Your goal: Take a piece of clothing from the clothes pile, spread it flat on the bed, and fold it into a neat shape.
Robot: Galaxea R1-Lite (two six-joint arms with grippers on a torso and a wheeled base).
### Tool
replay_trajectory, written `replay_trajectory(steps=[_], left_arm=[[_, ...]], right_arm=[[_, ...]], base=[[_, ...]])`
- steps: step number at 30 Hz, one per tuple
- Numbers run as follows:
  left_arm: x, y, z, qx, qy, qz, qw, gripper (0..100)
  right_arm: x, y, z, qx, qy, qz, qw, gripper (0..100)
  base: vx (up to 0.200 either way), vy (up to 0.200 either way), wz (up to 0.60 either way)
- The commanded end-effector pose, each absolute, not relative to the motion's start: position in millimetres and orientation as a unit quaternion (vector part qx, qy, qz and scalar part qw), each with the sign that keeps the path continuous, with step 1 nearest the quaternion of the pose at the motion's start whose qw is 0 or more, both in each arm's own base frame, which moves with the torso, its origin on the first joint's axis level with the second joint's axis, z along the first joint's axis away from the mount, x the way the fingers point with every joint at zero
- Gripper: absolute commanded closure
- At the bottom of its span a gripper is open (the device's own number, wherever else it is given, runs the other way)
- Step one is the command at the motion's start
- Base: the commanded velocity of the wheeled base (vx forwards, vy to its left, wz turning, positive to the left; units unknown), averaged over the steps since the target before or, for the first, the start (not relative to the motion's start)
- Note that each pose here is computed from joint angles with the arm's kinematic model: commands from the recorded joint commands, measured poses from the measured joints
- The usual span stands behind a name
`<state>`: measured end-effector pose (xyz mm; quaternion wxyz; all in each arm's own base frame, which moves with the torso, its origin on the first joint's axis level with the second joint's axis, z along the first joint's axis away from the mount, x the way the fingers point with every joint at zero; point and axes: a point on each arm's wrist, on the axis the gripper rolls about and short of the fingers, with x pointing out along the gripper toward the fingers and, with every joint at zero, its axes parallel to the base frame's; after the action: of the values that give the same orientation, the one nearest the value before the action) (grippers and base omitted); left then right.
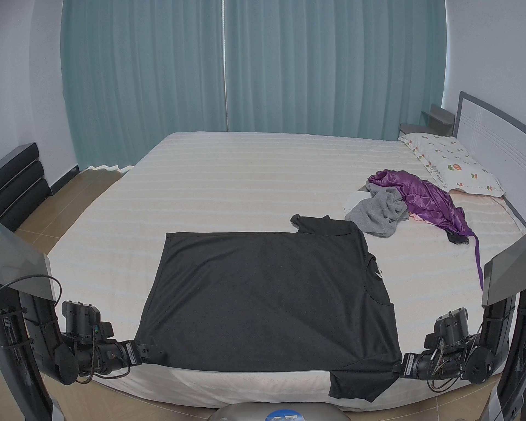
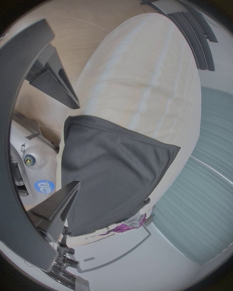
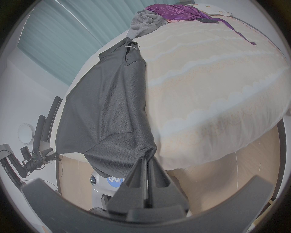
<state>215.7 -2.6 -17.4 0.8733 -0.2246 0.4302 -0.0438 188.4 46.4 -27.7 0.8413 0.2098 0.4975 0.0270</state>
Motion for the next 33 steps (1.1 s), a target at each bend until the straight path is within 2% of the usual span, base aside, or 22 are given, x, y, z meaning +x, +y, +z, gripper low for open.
replay_trajectory(steps=[1, 6, 25, 26, 33], left_arm=[[211.6, 6.4, -35.0, -0.216, 0.456, -0.035, 0.863, 0], [216.9, 5.4, -38.4, -0.205, 0.443, -0.046, 0.871, 0], [228.0, 6.7, -38.0, -0.222, 0.427, -0.073, 0.874, 0], [228.0, 6.6, -38.0, -0.223, 0.427, -0.075, 0.873, 100], [224.0, 9.4, -37.8, -0.227, 0.430, -0.068, 0.871, 100]], right_arm=[[183.8, 45.3, -27.5, 0.209, 0.504, 0.025, 0.838, 100], [183.9, 45.3, -26.9, 0.209, 0.503, 0.025, 0.838, 100], [183.9, 45.6, -26.4, 0.209, 0.501, 0.027, 0.839, 100], [183.9, 45.6, -26.4, 0.209, 0.501, 0.027, 0.839, 100], [183.9, 45.6, -26.4, 0.209, 0.501, 0.027, 0.839, 100]], base=[[0.000, 0.000, 0.00], [0.000, 0.000, 0.00], [0.000, 0.000, 0.00], [0.000, 0.000, 0.00], [0.000, 0.000, 0.00]])
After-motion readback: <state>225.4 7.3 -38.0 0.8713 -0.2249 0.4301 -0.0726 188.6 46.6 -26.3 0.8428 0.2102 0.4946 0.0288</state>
